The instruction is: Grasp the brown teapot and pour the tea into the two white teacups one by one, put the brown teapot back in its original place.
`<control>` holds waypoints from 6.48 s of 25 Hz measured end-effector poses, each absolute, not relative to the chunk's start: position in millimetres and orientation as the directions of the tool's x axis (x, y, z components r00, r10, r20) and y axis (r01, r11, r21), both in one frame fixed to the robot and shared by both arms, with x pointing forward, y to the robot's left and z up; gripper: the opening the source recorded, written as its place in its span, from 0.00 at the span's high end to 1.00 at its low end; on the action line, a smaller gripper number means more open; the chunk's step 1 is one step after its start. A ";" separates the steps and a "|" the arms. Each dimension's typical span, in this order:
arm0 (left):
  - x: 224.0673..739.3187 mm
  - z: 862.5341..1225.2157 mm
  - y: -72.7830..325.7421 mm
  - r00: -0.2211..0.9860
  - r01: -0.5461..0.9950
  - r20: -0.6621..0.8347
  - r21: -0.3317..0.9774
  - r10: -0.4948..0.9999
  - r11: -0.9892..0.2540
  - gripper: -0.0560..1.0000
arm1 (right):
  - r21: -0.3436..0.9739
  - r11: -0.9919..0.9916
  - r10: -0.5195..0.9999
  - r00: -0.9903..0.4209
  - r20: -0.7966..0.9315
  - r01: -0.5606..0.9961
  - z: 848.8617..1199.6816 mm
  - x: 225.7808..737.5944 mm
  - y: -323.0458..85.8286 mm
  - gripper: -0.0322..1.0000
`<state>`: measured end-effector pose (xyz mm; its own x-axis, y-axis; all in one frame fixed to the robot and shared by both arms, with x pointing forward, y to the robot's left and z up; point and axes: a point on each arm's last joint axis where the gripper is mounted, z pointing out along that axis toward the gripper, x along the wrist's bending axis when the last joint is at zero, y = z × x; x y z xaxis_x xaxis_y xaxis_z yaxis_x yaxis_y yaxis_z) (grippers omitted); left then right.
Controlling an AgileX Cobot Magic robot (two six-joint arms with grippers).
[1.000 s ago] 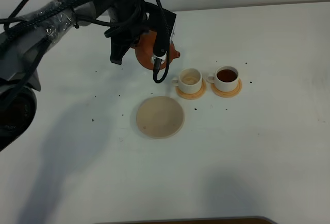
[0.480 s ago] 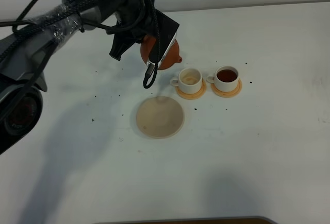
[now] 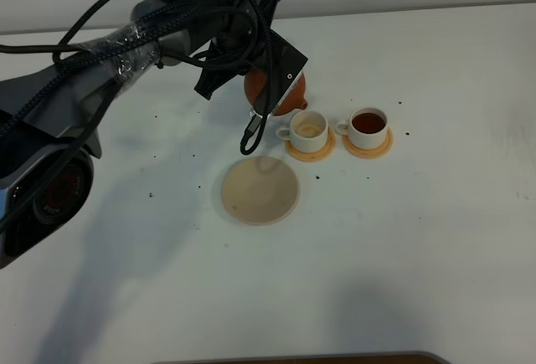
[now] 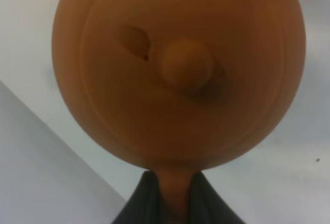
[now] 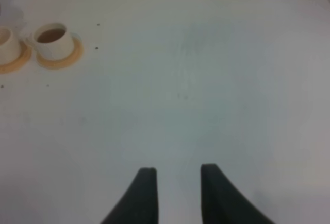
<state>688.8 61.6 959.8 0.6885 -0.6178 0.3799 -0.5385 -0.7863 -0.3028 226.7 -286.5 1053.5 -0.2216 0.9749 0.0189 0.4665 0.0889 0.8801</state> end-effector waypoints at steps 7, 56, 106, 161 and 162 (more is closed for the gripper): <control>686.7 960.7 54.8 0.636 -0.573 0.364 -0.368 -0.681 -0.732 0.81 | 0.880 0.089 0.975 -0.222 0.019 0.466 1053.5 226.7 -286.5 0.74; 676.2 970.7 18.2 0.250 -0.705 0.210 -0.630 -0.945 -0.326 0.81 | 0.880 0.089 0.975 -0.222 0.019 0.466 1053.5 226.7 -286.5 0.74; 671.0 975.5 -2.6 0.000 -0.696 0.110 -0.714 -0.994 -0.079 0.81 | 0.880 0.089 0.975 -0.223 0.019 0.466 1053.5 226.7 -286.5 0.74; 664.4 978.8 -15.4 -0.065 -0.658 0.066 -0.753 -0.996 -0.007 0.81 | 0.880 0.089 0.975 -0.223 0.019 0.466 1053.5 226.7 -286.5 0.74; 664.4 978.8 -15.4 -0.065 -0.658 0.066 -0.753 -0.996 -0.007 0.81 | 0.880 0.089 0.975 -0.223 0.019 0.466 1053.5 226.7 -286.5 0.74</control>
<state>664.4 -15.4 978.8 -0.0645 -0.9957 0.0657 -0.6582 -0.0070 -0.7528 226.7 -286.5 1053.5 -0.2225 0.9747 0.0189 0.4664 0.0894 0.8801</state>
